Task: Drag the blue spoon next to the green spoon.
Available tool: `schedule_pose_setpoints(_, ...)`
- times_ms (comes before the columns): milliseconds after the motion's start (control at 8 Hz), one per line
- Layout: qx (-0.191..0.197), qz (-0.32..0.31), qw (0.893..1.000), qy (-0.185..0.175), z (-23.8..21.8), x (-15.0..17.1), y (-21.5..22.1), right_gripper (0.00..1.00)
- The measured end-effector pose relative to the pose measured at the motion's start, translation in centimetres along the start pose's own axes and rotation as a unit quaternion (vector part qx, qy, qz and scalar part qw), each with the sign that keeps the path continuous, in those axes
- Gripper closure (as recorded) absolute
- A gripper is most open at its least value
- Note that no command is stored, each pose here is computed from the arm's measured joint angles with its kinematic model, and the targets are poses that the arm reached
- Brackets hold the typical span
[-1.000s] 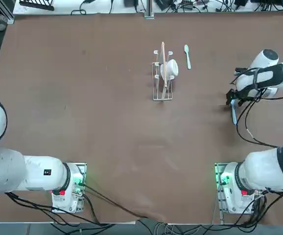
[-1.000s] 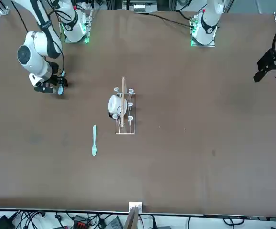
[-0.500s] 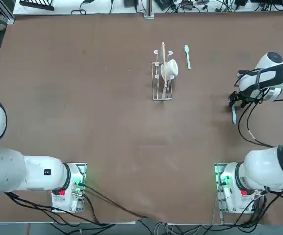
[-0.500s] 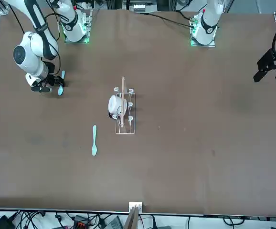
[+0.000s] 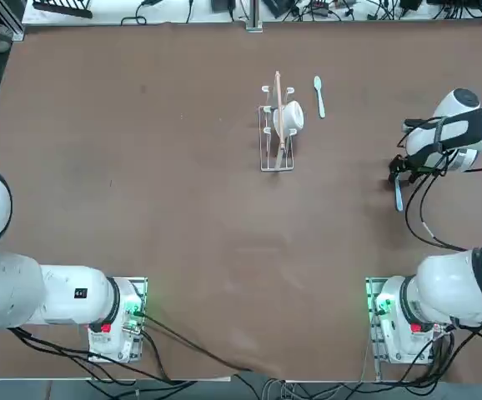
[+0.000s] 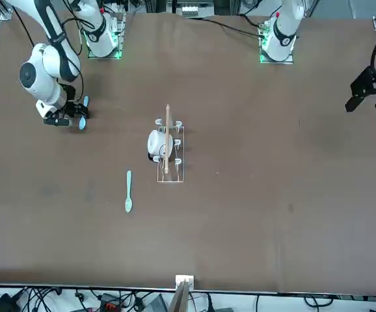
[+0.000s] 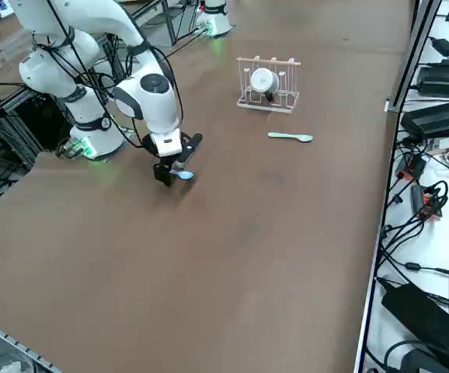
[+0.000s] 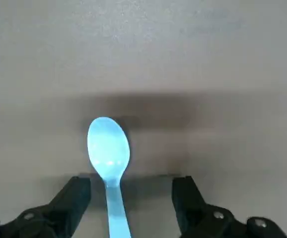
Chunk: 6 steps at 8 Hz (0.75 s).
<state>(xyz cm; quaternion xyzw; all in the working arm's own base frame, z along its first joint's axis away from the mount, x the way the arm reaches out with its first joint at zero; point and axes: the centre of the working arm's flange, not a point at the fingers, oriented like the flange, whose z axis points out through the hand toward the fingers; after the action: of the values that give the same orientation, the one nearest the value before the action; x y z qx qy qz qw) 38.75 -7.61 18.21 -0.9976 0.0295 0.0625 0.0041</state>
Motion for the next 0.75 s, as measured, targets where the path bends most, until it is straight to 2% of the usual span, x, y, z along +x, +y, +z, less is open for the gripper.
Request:
schedule_pose_setpoints(500,-0.001,-0.008,1.000,-0.002,0.13,-0.06,-0.64,0.07)
schedule_pose_setpoints(750,-0.001,-0.010,1.000,-0.003,0.17,-0.08,-0.75,0.21)
